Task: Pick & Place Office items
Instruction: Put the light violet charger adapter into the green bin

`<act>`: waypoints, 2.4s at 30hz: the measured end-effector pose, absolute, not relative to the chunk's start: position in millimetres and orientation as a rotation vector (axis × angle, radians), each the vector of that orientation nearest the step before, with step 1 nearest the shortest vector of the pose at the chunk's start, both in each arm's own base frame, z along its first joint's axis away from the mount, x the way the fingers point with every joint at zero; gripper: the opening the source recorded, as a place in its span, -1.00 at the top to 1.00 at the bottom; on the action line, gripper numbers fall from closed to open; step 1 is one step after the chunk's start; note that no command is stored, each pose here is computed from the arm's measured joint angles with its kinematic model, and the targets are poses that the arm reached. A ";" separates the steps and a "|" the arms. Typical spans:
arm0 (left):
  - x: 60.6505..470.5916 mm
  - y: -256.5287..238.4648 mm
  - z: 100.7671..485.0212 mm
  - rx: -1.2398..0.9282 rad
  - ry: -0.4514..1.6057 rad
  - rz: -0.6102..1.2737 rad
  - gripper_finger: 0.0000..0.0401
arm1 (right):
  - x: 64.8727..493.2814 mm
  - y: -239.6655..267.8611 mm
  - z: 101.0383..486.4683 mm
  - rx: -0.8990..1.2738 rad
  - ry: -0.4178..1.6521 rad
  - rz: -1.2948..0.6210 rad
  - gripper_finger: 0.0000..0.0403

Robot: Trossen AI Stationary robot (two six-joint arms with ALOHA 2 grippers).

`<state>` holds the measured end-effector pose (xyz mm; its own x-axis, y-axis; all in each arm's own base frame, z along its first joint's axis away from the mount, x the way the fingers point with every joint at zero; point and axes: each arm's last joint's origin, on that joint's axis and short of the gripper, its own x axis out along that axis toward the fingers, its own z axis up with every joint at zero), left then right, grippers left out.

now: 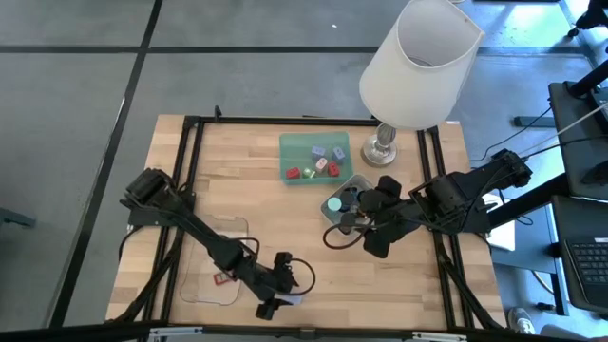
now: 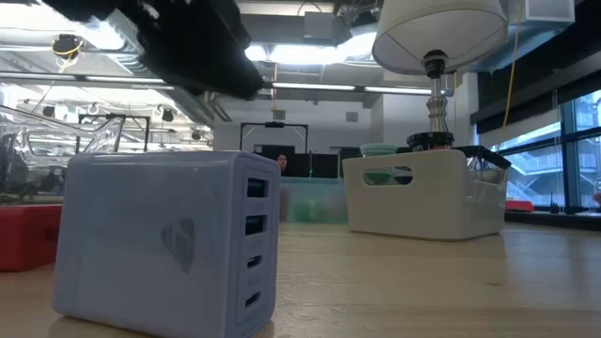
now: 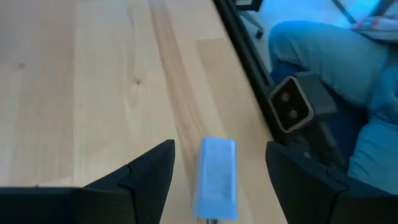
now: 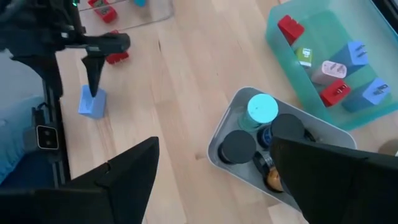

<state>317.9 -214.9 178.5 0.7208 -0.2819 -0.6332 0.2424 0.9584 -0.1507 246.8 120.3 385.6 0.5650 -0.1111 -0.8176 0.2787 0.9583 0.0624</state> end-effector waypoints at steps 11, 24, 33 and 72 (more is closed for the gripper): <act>314.3 -226.9 164.5 -0.099 0.715 -0.219 -0.31 | 248.6 121.2 386.7 0.205 0.924 -0.223 -0.54; 311.7 -232.2 145.5 -0.013 0.774 -0.245 -0.51 | 249.6 121.7 387.4 0.212 0.912 -0.218 -0.54; 323.9 -218.5 131.9 -0.037 0.819 -0.235 -0.39 | 250.0 122.0 387.7 0.214 0.907 -0.217 -0.54; 349.2 34.6 249.1 -0.054 0.490 0.707 0.41 | 250.8 122.5 388.2 0.221 0.899 -0.212 -0.54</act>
